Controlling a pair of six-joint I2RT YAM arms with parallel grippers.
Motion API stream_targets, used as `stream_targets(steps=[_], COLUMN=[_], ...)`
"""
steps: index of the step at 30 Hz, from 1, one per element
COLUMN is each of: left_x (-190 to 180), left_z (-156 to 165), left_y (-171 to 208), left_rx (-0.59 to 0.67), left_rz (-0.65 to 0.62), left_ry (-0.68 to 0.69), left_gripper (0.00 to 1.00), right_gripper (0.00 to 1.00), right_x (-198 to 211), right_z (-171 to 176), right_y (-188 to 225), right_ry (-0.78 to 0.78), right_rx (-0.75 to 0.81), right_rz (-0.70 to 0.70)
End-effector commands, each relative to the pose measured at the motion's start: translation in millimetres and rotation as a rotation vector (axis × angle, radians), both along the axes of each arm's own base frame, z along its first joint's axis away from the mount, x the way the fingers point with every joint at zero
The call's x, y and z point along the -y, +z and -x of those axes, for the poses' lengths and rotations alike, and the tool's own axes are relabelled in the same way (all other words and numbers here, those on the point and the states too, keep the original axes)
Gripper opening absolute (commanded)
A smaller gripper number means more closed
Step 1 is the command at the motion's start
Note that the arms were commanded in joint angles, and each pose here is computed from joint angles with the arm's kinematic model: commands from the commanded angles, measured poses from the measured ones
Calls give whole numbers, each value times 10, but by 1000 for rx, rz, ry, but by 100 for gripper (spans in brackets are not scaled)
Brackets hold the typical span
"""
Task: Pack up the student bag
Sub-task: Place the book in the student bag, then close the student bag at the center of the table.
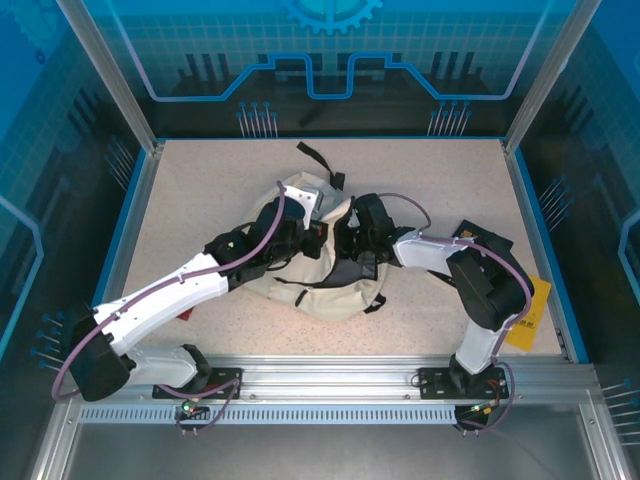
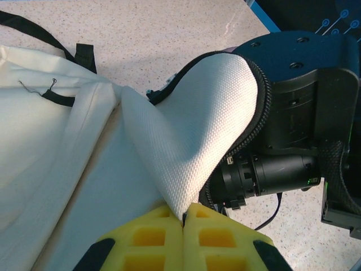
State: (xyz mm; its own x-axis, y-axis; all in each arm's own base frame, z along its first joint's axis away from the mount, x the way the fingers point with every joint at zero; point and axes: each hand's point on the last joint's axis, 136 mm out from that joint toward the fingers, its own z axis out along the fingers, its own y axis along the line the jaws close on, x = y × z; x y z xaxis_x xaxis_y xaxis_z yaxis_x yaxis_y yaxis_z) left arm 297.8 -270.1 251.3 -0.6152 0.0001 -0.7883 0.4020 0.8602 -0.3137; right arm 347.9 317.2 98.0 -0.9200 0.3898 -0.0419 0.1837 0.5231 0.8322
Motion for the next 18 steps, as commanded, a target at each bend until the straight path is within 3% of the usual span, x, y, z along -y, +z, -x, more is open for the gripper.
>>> stream_targets(steps=[1,5,13,14,17,18], left_x=[-40,-47,-44,-49,-132,-182], left_z=[-34,-25,49,75,121,131], left_y=[283,160,-44,-80,-124,-136], left_rx=[67,40,-33,-54,-123,-145], left_rz=[91,87,85,88,130,147], left_ry=[26,25,-14,-16,54,92], left_gripper=[0,0,3,13,57,66], right_gripper=[55,59,58,57,56,56], right_x=[133,466,1321,1483,1846,1956], right_z=[-25,82,507,562,698,728], right_y=[89,148,128,128,77,74], right_ry=[-34,-82,-195,-221,-290,-314], right_rx=[21,21,-24,-31,-69,-74], right_rz=[22,68,259,294,362,377])
